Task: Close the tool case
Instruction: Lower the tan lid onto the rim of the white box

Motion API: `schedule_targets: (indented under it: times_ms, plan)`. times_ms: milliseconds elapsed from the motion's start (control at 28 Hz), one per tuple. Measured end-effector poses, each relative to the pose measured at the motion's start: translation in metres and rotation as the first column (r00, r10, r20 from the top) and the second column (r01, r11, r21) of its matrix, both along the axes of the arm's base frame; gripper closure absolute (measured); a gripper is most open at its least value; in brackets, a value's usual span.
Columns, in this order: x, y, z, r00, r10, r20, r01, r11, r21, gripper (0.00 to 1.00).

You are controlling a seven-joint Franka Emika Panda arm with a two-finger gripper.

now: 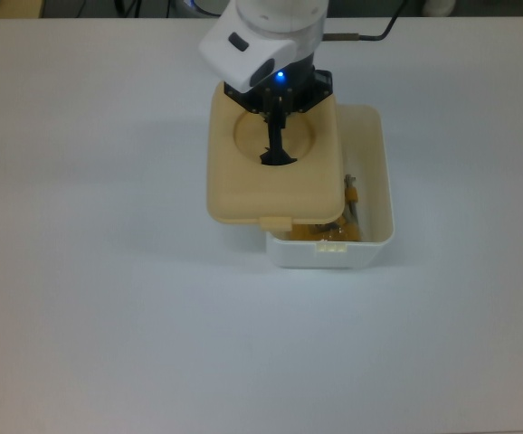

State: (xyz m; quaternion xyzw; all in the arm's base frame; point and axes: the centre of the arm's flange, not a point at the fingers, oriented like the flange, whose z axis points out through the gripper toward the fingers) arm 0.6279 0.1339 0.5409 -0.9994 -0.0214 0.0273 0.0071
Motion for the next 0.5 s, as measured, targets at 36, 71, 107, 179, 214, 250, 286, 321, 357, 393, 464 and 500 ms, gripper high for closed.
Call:
schedule_targets:
  times_ms: [36,71,107,179,214,250,286,321,357,393,464,500]
  plan:
    - [-0.001,0.003,0.0,1.0,0.003,0.0,-0.003,1.0,0.0,0.89]
    - [-0.001,0.006,0.0,1.0,0.006,0.001,-0.006,1.0,0.0,0.89]
    - [-0.002,0.01,0.0,1.0,0.012,0.001,-0.012,1.0,0.0,0.89]
    - [-0.003,0.016,-0.001,1.0,0.02,0.001,-0.02,1.0,0.0,0.89]
    - [-0.003,0.018,-0.001,1.0,0.024,0.001,-0.024,1.0,0.0,0.89]
    - [-0.004,0.021,-0.002,1.0,0.028,0.001,-0.028,1.0,0.0,0.89]
    - [-0.004,0.026,-0.003,1.0,0.031,0.002,-0.031,1.0,0.001,0.89]
    - [-0.004,0.028,-0.004,0.999,0.032,0.003,-0.032,0.999,0.001,0.89]
    - [-0.004,0.031,-0.005,0.999,0.032,0.005,-0.032,0.999,0.001,0.89]
    - [-0.003,0.033,-0.006,1.0,0.029,0.008,-0.029,1.0,0.002,0.89]
    - [-0.002,0.038,-0.008,0.999,0.029,0.015,-0.029,1.0,0.004,0.89]
    - [-0.002,0.04,-0.009,0.999,0.029,0.015,-0.029,1.0,0.004,0.89]
